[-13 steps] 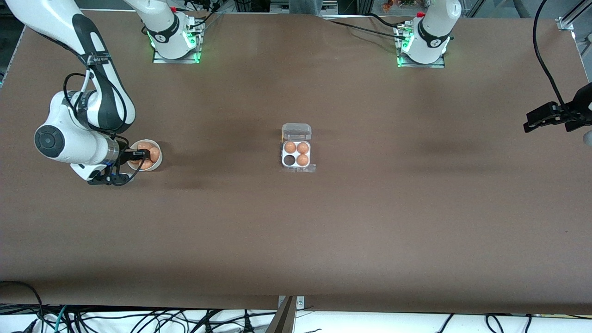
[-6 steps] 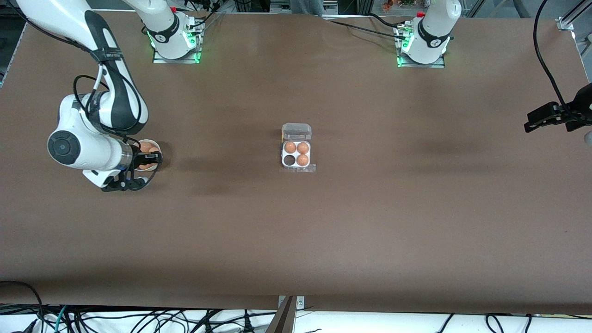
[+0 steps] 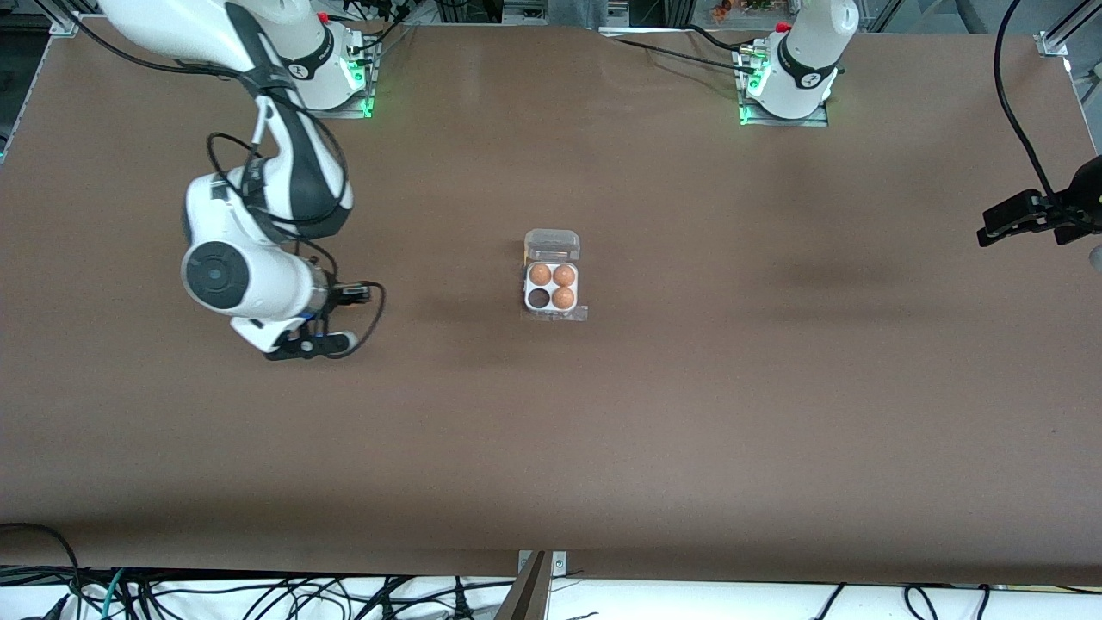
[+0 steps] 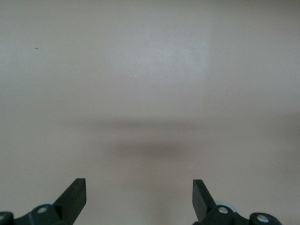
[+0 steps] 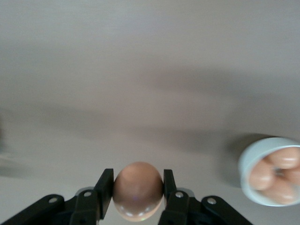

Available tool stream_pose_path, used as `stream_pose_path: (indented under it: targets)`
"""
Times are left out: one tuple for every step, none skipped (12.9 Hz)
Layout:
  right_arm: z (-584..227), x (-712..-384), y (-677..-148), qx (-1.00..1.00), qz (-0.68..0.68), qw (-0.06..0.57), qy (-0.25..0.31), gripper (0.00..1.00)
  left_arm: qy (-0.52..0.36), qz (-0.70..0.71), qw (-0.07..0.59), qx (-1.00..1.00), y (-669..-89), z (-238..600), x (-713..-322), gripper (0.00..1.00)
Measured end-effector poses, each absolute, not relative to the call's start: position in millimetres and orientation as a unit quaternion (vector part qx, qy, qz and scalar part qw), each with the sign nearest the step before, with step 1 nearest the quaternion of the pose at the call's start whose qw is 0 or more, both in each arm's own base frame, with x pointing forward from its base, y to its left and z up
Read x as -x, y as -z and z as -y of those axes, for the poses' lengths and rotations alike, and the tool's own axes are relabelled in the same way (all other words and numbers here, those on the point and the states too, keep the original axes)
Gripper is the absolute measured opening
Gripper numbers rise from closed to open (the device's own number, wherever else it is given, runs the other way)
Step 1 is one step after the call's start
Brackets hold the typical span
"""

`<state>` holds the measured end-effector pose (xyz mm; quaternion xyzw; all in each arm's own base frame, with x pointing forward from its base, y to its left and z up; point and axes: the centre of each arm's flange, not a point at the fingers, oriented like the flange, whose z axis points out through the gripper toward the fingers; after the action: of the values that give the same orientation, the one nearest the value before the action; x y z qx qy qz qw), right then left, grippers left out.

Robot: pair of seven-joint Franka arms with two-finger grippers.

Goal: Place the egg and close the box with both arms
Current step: 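Lift the egg with the right gripper and carry it to the carton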

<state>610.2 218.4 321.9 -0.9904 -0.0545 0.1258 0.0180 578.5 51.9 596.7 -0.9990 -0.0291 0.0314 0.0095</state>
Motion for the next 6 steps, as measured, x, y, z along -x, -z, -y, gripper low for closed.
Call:
stream_pose_path:
  targets:
    - [-242.7, -606.9, -318.7, 0.99, 0.042, 0.025, -0.129, 0.48, -0.031, 0.029, 0.009, 0.999, -596.7, -52.2, -578.5, 1.0]
    - [-267.7, -603.0, -315.5, 0.991, 0.028, 0.027, -0.131, 0.48, -0.031, 0.03, 0.009, 0.999, -596.7, -52.4, -578.5, 1.0]
    - [-293.9, -598.0, -311.4, 0.991, 0.014, 0.025, -0.132, 0.48, -0.031, 0.03, 0.009, 0.999, -596.7, -52.6, -578.5, 1.0]
    - [-319.4, -592.6, -307.8, 0.991, 0.001, 0.022, -0.132, 0.48, -0.031, 0.03, 0.009, 0.999, -596.7, -52.6, -578.5, 1.0]
    - [-344.3, -587.3, -304.8, 0.991, -0.011, 0.018, -0.13, 0.48, -0.031, 0.03, 0.009, 0.999, -596.7, -52.7, -578.5, 1.0]
    - [-367.5, -581.8, -301.8, 0.991, -0.022, 0.015, -0.128, 0.48, -0.031, 0.03, 0.009, 0.999, -596.7, -52.7, -578.5, 1.0]
